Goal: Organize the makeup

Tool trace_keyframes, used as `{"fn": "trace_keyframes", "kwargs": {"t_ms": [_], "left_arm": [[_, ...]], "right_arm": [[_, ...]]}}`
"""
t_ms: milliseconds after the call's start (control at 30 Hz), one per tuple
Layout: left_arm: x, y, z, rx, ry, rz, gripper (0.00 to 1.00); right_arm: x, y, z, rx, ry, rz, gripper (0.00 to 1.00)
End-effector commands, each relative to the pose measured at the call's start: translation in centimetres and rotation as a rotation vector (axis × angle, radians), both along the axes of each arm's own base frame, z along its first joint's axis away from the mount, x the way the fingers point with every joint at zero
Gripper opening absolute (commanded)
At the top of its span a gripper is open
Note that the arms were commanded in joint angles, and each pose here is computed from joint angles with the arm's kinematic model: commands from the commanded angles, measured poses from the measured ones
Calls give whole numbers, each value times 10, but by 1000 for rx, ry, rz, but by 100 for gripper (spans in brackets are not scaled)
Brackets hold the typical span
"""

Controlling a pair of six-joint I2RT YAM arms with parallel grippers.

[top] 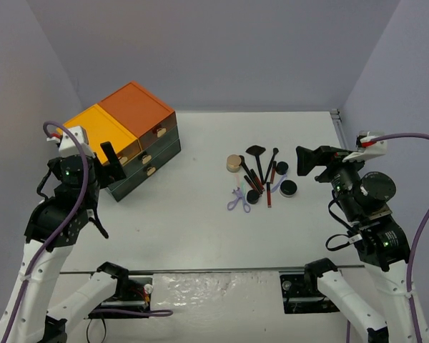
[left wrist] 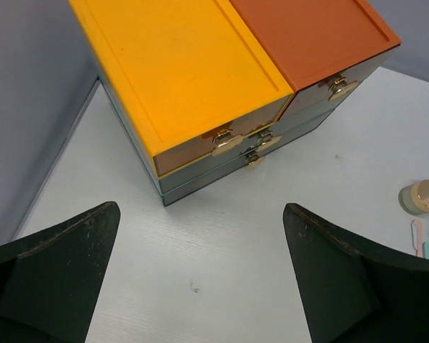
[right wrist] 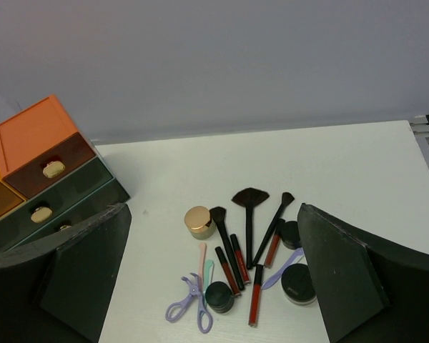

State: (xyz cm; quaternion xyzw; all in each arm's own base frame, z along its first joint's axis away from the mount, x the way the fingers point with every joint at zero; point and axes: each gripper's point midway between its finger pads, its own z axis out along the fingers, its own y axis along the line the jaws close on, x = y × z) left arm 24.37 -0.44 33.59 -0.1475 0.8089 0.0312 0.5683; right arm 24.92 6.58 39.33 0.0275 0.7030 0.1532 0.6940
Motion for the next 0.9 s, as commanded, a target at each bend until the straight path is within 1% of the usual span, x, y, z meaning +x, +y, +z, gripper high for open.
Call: {"fn": "trace_keyframes", "kwargs": {"t_ms": [0,200,367,400,467,500,600,633,867], "left_arm": [[22,-18,11,-103,-36,-8,97],[40,-32,-11,-181,21,36,97],[54,-42,-27,-161,60,146,97],[57,-43,-31,-155,71,147,97],[63,-43,-37,-174,75,191,97],[64,-44,-41,-172,82,198,95],[71,-39,-52,-148,98,257,84],[73,-39,-55,-140,108,268,82],[83,-26,-70,-73,152,347,82]], "right_arm": [[8,6,6,22,-25,12,100],[7,8,2,14,-24,24,100],[6,13,-1,-1,-23,46,100],[6,13,-1,-1,-21,46,100],[3,15,1,-10,-31,59,100],[1,15,2,-10,-35,63,100],[-4,15,4,-23,-49,71,100],[-5,14,4,-27,-50,71,100],[-12,12,0,-53,-56,70,100]]}}
